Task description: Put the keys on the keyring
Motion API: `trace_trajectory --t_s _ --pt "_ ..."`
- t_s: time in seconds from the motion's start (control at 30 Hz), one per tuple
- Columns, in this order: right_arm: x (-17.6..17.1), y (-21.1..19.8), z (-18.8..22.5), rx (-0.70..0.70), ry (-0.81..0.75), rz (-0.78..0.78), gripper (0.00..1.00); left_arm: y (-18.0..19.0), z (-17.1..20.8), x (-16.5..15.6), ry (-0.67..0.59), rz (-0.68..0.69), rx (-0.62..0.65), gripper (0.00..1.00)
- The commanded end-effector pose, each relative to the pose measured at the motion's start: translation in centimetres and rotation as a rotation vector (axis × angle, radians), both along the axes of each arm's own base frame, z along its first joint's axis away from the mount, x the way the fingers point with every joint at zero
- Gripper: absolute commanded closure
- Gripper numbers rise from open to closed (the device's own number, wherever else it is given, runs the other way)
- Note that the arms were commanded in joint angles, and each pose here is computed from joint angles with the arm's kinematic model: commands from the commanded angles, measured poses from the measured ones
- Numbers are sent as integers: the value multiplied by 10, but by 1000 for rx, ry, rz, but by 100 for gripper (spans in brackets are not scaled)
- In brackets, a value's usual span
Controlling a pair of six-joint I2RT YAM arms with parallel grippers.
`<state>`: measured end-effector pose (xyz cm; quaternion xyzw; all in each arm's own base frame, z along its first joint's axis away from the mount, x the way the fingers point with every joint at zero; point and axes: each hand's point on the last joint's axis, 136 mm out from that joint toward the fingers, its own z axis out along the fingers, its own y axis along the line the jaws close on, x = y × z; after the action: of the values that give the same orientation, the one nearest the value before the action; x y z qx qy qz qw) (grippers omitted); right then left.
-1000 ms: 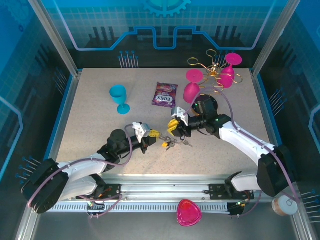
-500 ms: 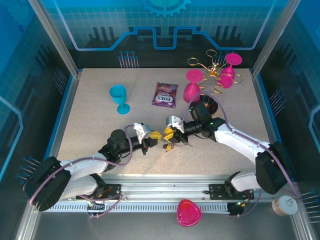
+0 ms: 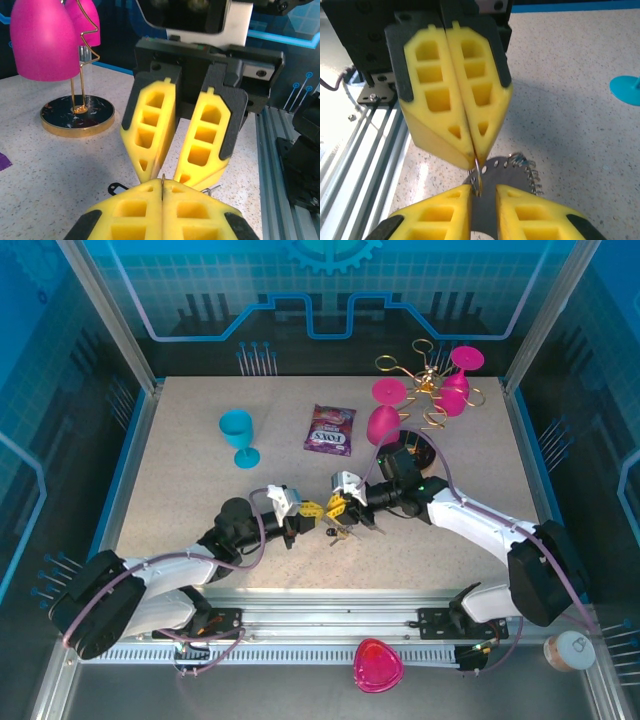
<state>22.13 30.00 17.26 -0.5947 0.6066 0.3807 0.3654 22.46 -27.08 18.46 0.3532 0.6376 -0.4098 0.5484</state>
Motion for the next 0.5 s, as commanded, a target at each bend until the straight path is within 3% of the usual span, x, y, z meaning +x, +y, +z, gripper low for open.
trace_trajectory --t_s 0.0,0.13,0.23,0.37,0.4,0.47 --pt "-6 8 8 56 24 45 81 -5 22 1 -44 -31 -57 100" --pt "-9 10 9 75 44 59 83 -6 22 3 -42 -30 -63 100" --pt "-8 10 6 60 51 56 98 -6 24 4 -46 -26 -77 100" --pt "-3 6 2 22 67 31 100 -4 25 8 -28 -2 -87 100" --pt "1 7 9 21 55 26 100 -1 24 11 -15 22 -84 94" --pt "5 4 11 -25 49 5 100 6 17 14 10 68 -55 70"
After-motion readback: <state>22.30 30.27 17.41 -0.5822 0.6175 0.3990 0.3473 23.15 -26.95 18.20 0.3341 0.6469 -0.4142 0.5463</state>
